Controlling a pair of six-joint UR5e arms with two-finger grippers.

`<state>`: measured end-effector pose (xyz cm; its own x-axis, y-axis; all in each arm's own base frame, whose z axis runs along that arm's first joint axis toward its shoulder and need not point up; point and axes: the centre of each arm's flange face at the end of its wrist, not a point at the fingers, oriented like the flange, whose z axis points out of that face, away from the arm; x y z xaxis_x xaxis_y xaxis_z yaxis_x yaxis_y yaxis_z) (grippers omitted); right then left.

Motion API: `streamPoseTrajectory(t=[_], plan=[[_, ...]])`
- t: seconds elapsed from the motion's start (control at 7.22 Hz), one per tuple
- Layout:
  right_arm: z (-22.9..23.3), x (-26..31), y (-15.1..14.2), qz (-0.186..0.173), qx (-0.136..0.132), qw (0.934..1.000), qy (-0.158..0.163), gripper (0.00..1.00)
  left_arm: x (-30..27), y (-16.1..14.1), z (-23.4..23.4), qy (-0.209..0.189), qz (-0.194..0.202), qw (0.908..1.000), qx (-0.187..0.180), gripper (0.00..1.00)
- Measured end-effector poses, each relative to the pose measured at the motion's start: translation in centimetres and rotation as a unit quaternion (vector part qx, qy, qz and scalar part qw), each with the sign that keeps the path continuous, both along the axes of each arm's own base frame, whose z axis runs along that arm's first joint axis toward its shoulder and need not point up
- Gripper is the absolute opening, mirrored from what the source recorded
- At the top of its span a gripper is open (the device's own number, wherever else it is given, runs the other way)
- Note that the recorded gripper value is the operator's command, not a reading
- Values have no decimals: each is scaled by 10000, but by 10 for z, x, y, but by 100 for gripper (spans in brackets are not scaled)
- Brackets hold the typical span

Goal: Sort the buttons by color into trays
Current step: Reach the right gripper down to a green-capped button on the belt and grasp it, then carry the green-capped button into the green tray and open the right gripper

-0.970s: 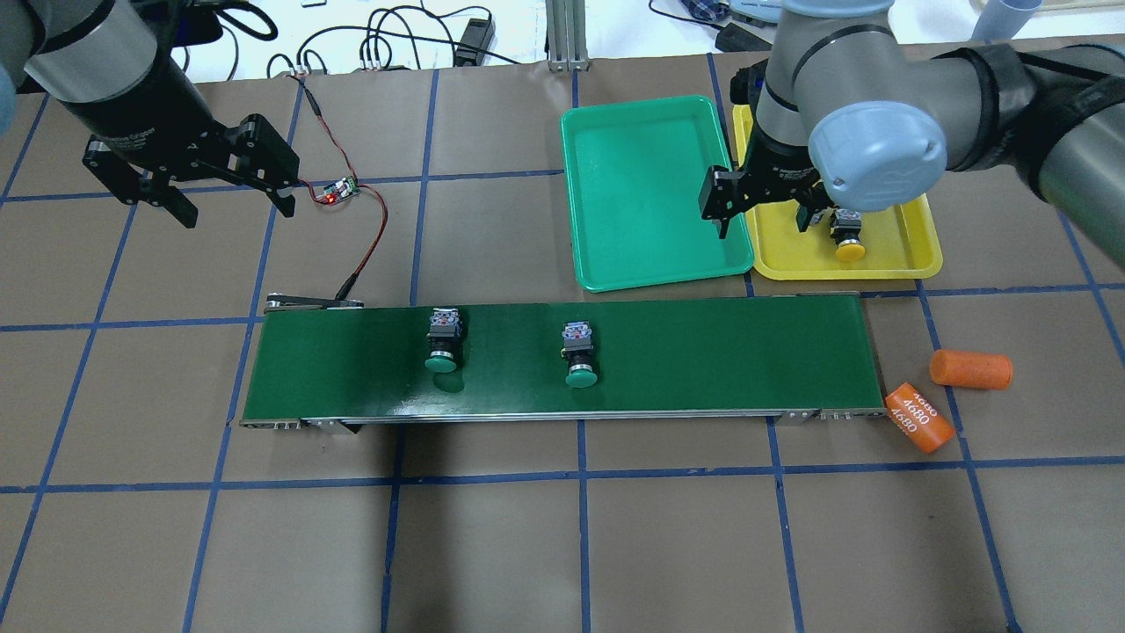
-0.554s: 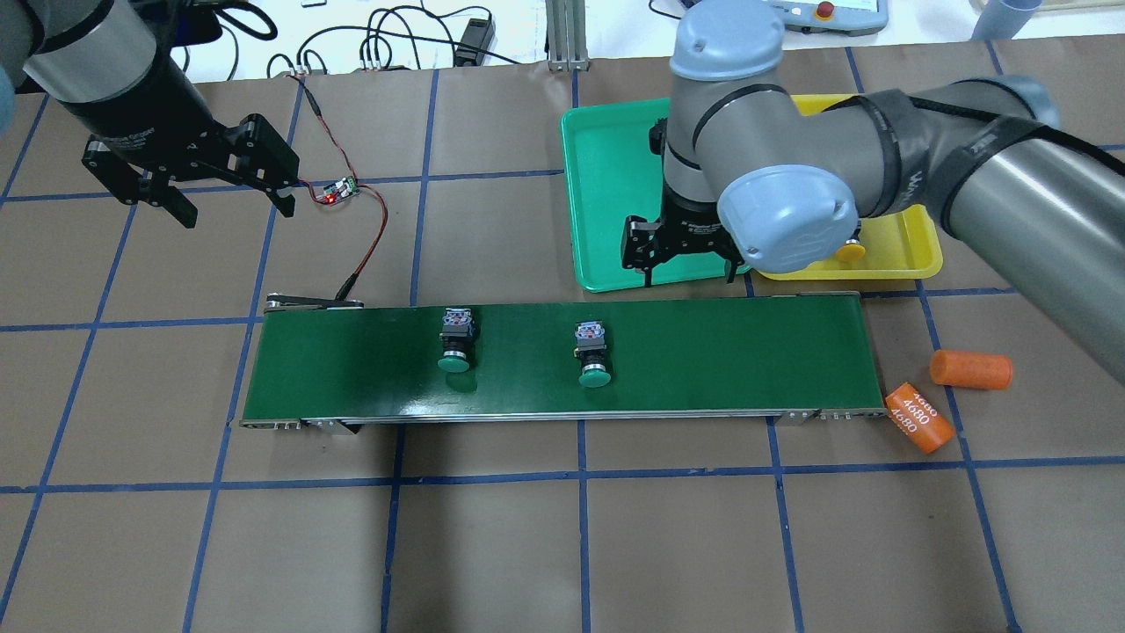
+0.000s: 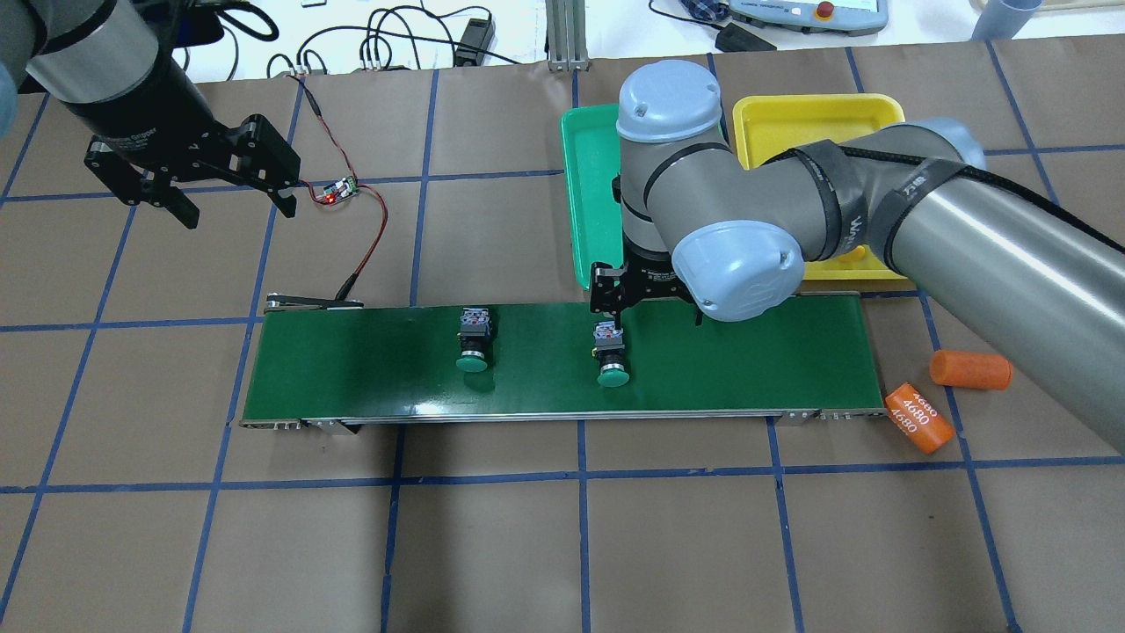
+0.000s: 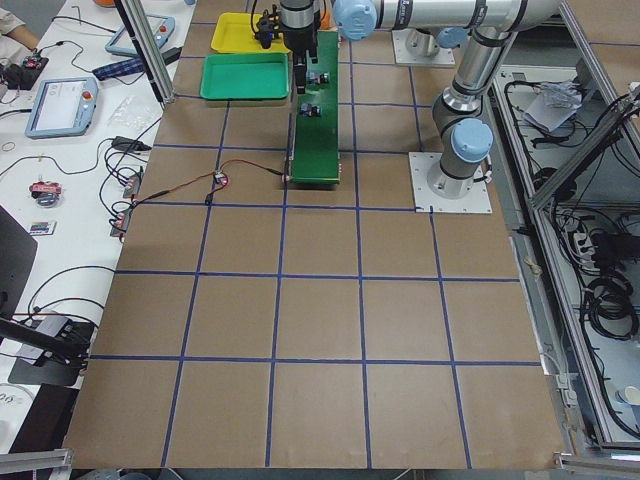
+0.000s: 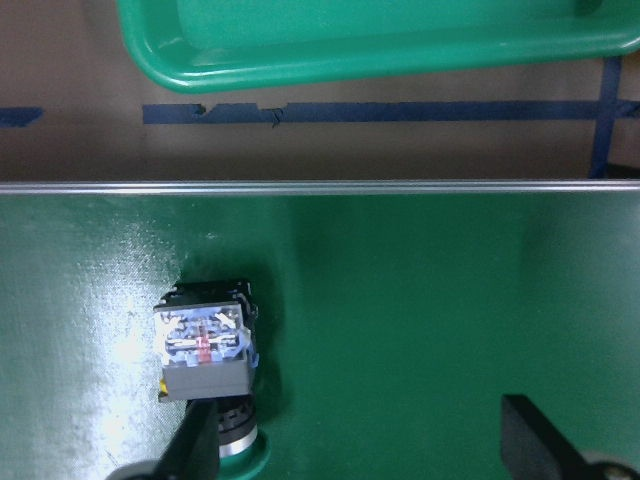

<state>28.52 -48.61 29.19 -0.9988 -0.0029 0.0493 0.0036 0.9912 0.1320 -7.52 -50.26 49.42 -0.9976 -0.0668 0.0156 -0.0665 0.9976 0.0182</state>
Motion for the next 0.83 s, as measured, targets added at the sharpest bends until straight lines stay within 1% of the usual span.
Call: streamPoseTrajectory(t=[0.28, 0.55, 0.69, 0.83], plan=[[-21, 5, -5, 0, 86, 10000, -34, 100, 0, 1, 1, -5, 1, 10000, -11, 100], [-33, 9, -7, -23, 189, 9997, -178, 100, 0, 2, 2, -9, -1, 10000, -21, 100], [-41, 10, -9, -27, 262, 9995, -182, 91, 0, 2, 3, -9, -3, 10000, -24, 100], [-50, 11, -10, -32, 337, 9993, -165, 28, 0, 2, 3, -9, -3, 10000, -28, 100]])
